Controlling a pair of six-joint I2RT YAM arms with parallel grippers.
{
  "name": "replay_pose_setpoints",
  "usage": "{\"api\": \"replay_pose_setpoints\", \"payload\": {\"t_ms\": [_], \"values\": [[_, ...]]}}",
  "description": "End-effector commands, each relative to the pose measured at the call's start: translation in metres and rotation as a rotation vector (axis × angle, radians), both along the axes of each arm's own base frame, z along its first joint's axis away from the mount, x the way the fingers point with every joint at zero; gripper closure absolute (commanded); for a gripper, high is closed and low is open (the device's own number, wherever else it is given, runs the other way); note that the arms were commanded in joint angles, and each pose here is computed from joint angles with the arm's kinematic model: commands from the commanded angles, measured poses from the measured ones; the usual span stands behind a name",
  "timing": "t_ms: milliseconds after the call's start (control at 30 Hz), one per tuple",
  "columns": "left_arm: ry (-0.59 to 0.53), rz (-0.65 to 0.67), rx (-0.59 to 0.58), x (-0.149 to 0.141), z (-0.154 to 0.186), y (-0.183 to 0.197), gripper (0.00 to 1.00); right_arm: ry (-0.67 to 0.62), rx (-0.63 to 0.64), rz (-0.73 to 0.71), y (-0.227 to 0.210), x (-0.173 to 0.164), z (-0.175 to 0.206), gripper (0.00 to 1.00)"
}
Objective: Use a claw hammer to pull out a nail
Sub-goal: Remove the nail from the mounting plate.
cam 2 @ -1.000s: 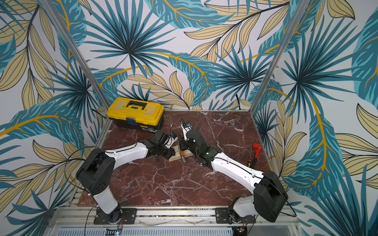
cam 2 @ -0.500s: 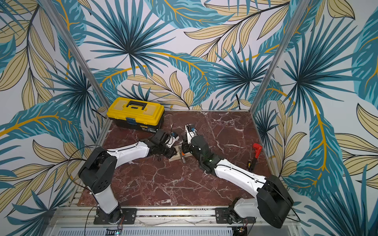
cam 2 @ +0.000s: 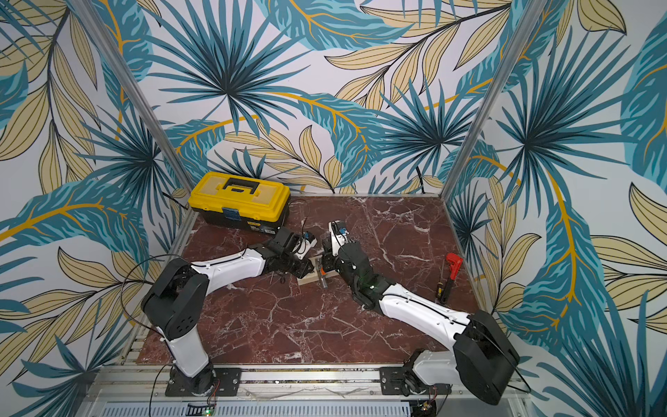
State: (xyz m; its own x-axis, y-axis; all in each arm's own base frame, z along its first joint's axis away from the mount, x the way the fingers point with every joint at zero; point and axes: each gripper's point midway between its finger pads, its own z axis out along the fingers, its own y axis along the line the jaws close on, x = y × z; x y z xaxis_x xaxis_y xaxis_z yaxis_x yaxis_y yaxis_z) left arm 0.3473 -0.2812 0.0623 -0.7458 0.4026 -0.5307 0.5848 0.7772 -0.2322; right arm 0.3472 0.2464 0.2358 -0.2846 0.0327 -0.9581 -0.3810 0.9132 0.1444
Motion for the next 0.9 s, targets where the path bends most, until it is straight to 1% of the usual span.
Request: {"api": "replay_pose_setpoints", "payload": {"t_ms": [0,100,333,867], "values": [[0.287,0.022,0.208,-0.058,-0.078,0.040,0.65,0.056,-0.077,-0.008,-0.008,-0.008,-0.030,1.00],[0.287,0.038,0.222,-0.056,-0.079,0.042,0.66,0.057,-0.075,-0.002,-0.007,-0.009,-0.030,1.00],[0.328,0.048,0.249,-0.059,-0.086,0.045,0.66,0.046,-0.071,-0.005,-0.008,-0.009,-0.031,1.00],[0.358,0.055,0.265,-0.062,-0.091,0.046,0.68,0.049,-0.081,-0.035,-0.016,-0.014,-0.052,1.00]]}}
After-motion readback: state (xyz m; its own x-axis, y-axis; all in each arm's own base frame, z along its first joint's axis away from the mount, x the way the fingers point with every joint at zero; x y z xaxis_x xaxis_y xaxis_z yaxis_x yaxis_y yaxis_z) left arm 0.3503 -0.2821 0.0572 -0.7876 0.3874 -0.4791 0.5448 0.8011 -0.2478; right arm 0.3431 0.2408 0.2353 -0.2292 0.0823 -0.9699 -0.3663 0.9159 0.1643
